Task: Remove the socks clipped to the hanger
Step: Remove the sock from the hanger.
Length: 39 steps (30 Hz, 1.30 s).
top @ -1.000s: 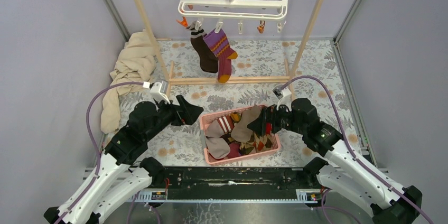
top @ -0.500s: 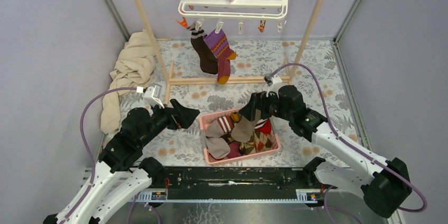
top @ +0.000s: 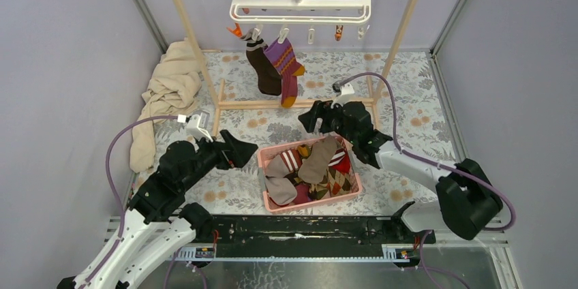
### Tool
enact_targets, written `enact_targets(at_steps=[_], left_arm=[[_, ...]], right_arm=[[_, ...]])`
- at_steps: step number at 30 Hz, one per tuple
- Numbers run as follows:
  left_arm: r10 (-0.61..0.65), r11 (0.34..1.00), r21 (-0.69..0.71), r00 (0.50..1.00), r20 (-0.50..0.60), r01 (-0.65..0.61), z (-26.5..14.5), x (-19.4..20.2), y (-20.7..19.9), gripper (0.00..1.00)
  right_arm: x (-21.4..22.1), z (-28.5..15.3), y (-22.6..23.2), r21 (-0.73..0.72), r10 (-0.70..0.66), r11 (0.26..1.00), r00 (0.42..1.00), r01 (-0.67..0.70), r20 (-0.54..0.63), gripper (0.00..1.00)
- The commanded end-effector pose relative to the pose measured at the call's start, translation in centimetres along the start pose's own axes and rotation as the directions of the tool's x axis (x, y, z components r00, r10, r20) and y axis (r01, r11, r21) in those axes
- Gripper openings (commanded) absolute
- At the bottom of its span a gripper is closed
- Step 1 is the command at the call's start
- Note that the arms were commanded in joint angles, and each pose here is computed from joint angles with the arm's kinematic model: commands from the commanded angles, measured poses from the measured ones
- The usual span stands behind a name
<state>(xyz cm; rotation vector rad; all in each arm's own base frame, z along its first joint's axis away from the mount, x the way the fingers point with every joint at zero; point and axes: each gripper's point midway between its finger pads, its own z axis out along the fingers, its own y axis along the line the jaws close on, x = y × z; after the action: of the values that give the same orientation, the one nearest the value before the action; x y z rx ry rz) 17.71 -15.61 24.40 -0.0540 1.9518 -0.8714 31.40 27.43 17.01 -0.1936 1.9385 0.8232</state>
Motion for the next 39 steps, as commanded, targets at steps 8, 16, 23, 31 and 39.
enact_targets(at_steps=[8, 16, 23, 31, 39], left_arm=[[-0.016, 0.998, 0.063, 1.0, 0.021, 0.014, 0.9, -0.7, -1.5, 0.99], [-0.017, 0.997, 0.072, 1.0, 0.02, 0.016, 1.1, -0.8, -1.7, 0.99], [-0.018, 0.998, 0.068, 1.0, 0.015, 0.017, 1.4, -0.7, -1.6, 0.99], [-0.014, 0.997, 0.074, 1.0, 0.0, 0.014, 1.7, -0.5, -1.8, 0.99], [-0.009, 0.997, 0.074, 1.0, 0.001, 0.009, 1.7, -0.5, -1.8, 0.99]], right_arm=[[-5.9, 4.5, 2.2, -0.075, -0.004, 0.997, 0.969, 0.023, 0.246, 0.89], [-4.8, 7.6, 1.5, -0.056, 0.014, 0.998, 0.978, -0.003, 0.209, 0.89], [-4.3, 9.5, 1.0, -0.034, 0.022, 0.999, 0.981, -0.016, 0.191, 0.91], [-3.9, 12.1, 0.5, 0.015, 0.025, 0.999, 0.987, -0.028, 0.16, 1.0], [-3.6, 13.7, -1.3, 0.125, 0.013, 0.992, 0.99, -0.031, 0.141, 1.0]])
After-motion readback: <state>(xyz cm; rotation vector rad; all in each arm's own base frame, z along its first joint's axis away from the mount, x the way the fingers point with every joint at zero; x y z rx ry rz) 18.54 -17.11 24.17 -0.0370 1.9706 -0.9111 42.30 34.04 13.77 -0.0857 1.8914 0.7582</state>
